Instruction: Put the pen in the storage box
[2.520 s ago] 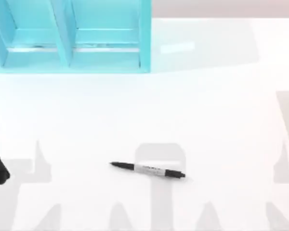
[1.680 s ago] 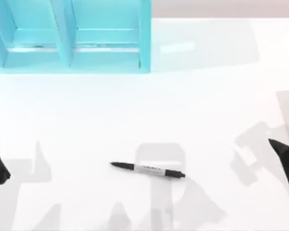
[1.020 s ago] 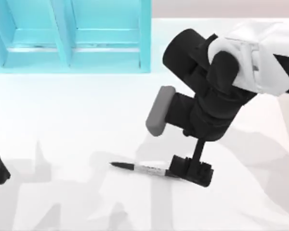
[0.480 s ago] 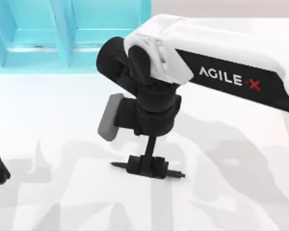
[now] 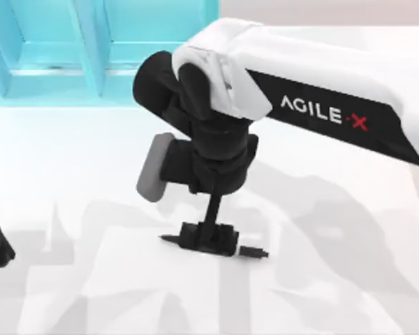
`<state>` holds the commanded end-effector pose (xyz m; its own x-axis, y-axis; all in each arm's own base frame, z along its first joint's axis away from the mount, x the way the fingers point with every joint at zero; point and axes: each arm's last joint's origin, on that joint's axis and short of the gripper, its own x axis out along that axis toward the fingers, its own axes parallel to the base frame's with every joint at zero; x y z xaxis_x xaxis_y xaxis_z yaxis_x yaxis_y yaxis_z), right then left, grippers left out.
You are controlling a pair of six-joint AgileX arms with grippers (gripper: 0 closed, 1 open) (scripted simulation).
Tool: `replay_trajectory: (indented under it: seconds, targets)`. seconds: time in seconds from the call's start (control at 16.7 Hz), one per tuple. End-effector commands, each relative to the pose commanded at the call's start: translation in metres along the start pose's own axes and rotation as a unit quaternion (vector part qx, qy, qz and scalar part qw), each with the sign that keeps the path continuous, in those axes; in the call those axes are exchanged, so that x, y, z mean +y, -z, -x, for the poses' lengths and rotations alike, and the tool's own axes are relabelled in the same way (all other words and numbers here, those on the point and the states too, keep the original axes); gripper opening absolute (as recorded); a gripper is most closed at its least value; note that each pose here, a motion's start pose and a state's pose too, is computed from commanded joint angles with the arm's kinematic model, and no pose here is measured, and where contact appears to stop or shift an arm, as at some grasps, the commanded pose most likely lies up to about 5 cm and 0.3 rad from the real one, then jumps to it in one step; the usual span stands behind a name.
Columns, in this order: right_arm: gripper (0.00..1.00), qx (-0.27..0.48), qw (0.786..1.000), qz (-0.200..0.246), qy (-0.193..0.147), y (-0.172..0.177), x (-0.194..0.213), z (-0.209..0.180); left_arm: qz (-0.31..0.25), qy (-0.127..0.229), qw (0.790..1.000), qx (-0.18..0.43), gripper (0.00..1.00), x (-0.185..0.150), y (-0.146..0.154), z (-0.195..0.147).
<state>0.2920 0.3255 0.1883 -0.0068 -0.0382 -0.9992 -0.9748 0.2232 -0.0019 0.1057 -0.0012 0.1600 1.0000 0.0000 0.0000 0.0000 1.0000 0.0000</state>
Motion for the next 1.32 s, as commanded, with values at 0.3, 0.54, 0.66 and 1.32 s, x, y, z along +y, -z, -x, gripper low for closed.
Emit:
replay_trajectory:
  seconds: [0.3, 0.54, 0.66, 1.32]
  targets:
    - [1.00, 0.002, 1.000, 0.003, 0.000, -0.003, 0.000, -0.035, 0.000, 0.000, 1.000, 0.000, 1.00, 0.000, 0.000, 0.000]
    - [1.00, -0.002, 1.000, 0.002, 0.002, -0.003, 0.000, -0.085, 0.000, 0.000, 1.000, 0.000, 1.00, 0.000, 0.000, 0.000]
    - [1.00, 0.001, 1.000, 0.003, 0.000, -0.001, 0.002, -0.099, 0.000, 0.000, 1.000, 0.000, 1.00, 0.000, 0.000, 0.000]
    - [0.47, 0.002, 1.000, 0.003, 0.000, -0.001, 0.002, -0.101, 0.000, 0.000, 1.000, 0.000, 1.00, 0.000, 0.000, 0.000]
